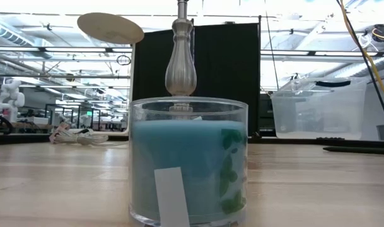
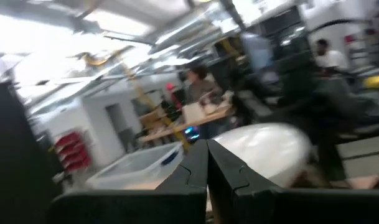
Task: Screw lightbulb
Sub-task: Insert the lightbulb into the silver lamp socket
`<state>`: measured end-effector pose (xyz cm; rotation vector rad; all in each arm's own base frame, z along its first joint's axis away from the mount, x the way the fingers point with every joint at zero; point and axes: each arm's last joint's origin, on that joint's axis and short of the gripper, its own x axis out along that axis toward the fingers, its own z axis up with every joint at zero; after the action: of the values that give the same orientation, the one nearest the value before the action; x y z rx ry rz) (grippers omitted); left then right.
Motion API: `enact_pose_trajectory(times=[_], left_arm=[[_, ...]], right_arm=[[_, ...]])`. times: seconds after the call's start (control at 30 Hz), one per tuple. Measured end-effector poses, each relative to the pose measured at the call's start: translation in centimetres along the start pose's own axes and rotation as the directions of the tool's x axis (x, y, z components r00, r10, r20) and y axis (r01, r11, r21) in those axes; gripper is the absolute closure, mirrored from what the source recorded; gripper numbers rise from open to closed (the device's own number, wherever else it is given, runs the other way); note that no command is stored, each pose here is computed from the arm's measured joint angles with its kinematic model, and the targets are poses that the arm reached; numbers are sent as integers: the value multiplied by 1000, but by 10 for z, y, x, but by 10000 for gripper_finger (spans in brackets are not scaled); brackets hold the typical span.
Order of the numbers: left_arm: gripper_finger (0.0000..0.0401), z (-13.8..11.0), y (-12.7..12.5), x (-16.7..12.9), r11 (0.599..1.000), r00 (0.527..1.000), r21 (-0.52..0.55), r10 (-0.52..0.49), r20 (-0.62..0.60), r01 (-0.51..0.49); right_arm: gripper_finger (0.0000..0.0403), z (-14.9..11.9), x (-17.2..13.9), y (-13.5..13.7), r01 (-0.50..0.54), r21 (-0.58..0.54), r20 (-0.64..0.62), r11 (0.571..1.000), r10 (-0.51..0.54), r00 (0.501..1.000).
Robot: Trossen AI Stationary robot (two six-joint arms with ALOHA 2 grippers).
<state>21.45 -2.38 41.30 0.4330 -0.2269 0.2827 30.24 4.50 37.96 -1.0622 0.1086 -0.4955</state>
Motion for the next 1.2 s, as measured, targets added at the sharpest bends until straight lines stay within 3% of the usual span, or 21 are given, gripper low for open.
enact_pose_trajectory(times=[0.2,0.43,0.7,0.87,1.1,1.2], left_arm=[[401,7,-18,-5,995,996,42,-88,21,87],[401,-1,-24,3,996,996,14,-86,-13,87],[401,-8,-17,8,999,998,-24,-47,-43,46],[401,-16,-7,11,999,993,-16,33,-110,-35],[401,-36,6,17,995,967,-13,93,-237,-99],[401,-37,13,18,990,964,-27,128,-233,-139]], right_arm=[[403,-9,8,-12,86,7,-14,996,-85,996],[403,-9,9,-16,103,-19,22,994,-103,994],[403,-1,6,-17,69,-24,50,997,-68,996],[403,7,1,-13,49,-22,80,999,-47,996],[403,19,-9,2,-85,6,153,996,83,985],[403,21,-13,7,-125,32,157,992,119,980]])
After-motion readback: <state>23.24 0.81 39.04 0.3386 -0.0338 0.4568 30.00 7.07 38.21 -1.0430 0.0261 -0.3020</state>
